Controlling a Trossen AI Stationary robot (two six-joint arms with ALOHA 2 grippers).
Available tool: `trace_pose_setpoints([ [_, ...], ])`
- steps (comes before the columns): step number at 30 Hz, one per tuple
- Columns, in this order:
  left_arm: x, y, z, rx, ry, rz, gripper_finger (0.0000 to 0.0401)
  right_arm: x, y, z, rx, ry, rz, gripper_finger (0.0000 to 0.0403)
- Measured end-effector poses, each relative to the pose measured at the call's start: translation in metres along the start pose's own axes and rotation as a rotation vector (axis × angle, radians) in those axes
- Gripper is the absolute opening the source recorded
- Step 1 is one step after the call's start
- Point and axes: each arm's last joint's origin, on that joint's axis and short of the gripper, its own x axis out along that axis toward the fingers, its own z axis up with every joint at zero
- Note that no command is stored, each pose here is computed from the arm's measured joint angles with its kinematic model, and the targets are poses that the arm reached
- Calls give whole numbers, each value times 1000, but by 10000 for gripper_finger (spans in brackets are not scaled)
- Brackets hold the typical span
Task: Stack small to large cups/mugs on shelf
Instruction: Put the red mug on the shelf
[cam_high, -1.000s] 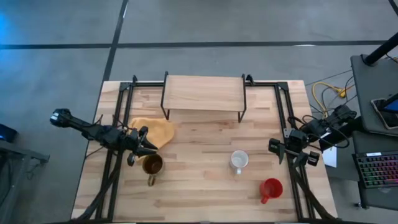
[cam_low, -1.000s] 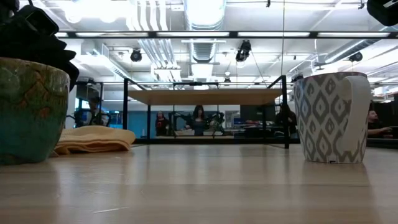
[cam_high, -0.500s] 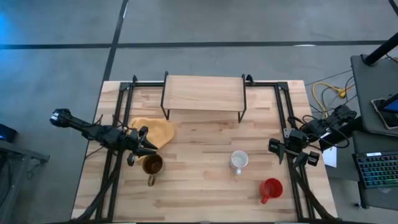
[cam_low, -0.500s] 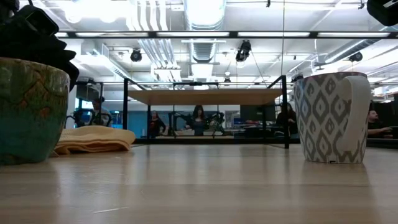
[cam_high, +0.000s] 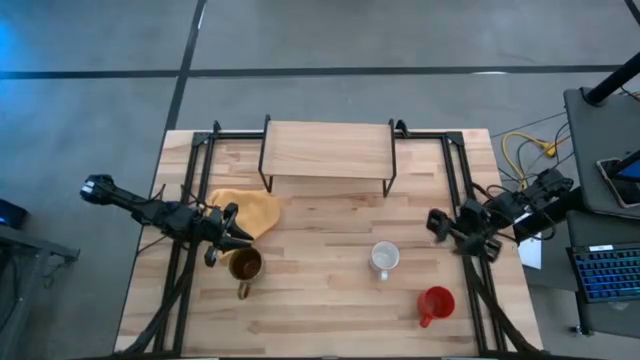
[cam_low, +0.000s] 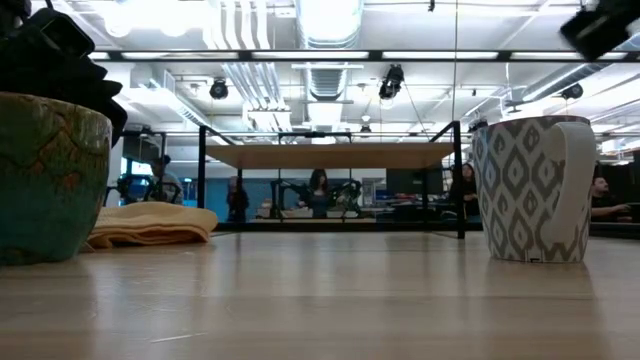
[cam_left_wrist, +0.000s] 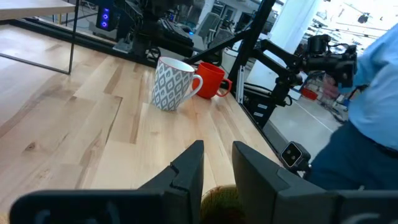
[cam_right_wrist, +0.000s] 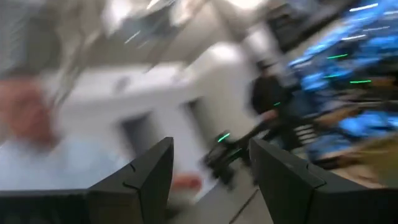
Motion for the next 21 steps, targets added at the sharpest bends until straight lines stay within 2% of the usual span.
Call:
trace_pose_setpoints([
  [4,0,0,0,0,0,0,70,-1,-6,4,281,-163,-185,206],
  [6,0,0,0,0,0,1,70,-2,-8,5,337,-242,-256,206],
  [8,0,0,0,6,0,1,70,-3,-10,7,338,-318,-330,206],
  [9,0,0,0,46,-2,6,70,-3,-11,8,337,-343,-358,206],
  [12,0,1,0,242,-11,39,70,-4,-12,8,327,-350,-374,206],
  [15,0,1,1,393,-11,43,70,-4,-12,8,208,-346,-415,206],
  [17,0,1,1,441,-8,44,70,-4,-13,7,161,-330,-427,206],
  [21,0,1,1,443,-16,46,70,-1,-15,4,137,-298,-448,206],
])
